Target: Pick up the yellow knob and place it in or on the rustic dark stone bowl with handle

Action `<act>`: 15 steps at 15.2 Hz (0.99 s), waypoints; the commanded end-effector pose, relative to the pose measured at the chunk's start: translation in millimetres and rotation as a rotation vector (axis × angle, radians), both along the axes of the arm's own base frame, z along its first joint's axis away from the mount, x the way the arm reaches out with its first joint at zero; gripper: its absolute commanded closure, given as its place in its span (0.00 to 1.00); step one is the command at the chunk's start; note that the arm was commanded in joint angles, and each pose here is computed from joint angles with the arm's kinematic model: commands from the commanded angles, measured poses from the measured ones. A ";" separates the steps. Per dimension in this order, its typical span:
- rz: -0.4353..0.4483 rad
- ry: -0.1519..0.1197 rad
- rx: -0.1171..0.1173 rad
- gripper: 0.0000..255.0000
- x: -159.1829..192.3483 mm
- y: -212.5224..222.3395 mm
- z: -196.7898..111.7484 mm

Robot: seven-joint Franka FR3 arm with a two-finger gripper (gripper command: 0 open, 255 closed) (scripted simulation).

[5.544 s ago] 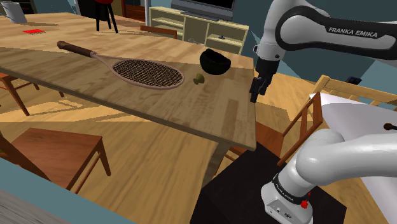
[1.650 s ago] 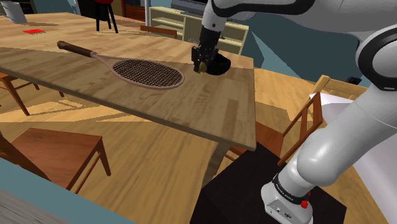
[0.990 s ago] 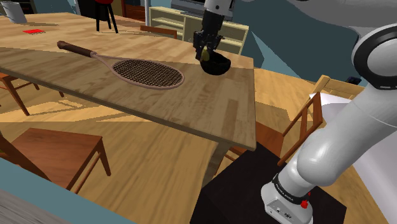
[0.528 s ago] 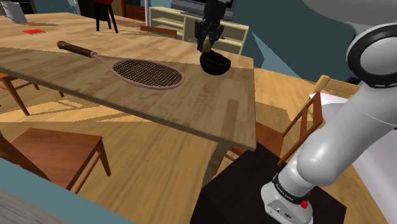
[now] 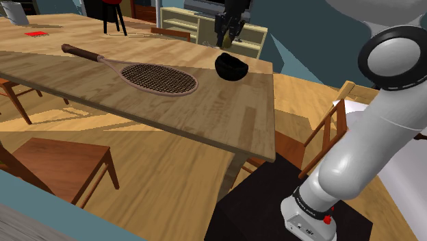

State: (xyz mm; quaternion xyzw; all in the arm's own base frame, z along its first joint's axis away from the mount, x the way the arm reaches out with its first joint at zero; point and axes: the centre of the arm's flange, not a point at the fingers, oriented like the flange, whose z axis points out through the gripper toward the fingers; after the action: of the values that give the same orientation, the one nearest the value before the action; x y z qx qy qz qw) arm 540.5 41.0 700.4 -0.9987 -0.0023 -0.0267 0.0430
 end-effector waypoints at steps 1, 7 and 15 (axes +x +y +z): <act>0.001 0.000 0.000 1.00 8.8 -26.1 -0.2; 0.001 0.000 0.000 1.00 37.9 -99.8 -1.2; 0.001 0.000 0.000 1.00 54.0 -140.4 -28.2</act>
State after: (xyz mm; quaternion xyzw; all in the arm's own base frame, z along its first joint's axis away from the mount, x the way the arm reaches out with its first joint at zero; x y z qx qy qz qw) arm 594.4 -99.3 679.4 -0.9987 -0.0026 -0.0265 0.0429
